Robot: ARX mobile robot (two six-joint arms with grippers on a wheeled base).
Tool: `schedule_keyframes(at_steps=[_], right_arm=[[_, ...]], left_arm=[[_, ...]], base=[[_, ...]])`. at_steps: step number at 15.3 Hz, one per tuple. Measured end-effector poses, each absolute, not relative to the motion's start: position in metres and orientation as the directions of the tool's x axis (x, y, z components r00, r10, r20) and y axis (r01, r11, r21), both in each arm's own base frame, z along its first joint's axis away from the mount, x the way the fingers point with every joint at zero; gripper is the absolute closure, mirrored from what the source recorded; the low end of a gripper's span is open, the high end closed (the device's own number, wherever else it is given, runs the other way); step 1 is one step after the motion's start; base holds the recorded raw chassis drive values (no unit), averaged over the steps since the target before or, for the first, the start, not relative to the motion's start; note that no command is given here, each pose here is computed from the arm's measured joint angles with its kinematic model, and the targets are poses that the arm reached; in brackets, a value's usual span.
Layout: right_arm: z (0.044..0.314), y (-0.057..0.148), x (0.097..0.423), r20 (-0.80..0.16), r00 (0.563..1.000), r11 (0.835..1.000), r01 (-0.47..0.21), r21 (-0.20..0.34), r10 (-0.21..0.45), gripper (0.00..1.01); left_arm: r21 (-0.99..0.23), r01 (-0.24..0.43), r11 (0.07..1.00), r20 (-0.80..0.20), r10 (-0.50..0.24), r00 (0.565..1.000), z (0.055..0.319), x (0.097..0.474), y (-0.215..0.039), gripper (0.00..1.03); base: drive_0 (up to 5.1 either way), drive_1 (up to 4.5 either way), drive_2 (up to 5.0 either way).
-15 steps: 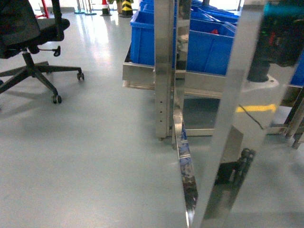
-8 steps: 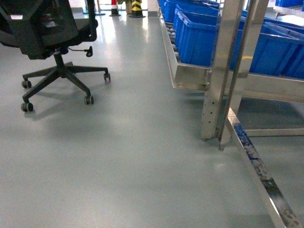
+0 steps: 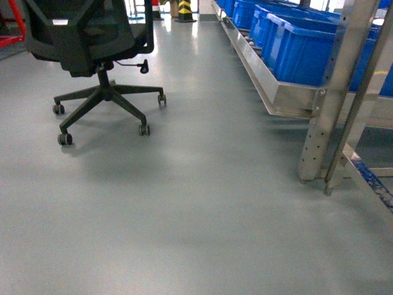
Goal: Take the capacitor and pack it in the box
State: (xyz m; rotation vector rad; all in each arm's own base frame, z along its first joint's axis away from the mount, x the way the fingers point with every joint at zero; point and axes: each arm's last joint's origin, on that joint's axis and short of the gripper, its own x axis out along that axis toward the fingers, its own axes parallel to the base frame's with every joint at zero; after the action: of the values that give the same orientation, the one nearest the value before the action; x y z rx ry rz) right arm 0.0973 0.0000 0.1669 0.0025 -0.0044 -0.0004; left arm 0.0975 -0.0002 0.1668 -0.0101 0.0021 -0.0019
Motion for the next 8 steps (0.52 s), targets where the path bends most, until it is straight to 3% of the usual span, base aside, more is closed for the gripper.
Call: schedule_keyframes(at_steps=[8], right_arm=[[0.1670, 0.0000, 0.0973, 0.006, 1.000, 1.000, 0.000, 0.002, 0.000, 0.03]], left_arm=[[-0.010, 0.001, 1.000, -0.005, -0.001, 1.000, 0.1666, 0.0975, -0.0001, 0.59]], base=[[-5.0, 2.41, 2.4]])
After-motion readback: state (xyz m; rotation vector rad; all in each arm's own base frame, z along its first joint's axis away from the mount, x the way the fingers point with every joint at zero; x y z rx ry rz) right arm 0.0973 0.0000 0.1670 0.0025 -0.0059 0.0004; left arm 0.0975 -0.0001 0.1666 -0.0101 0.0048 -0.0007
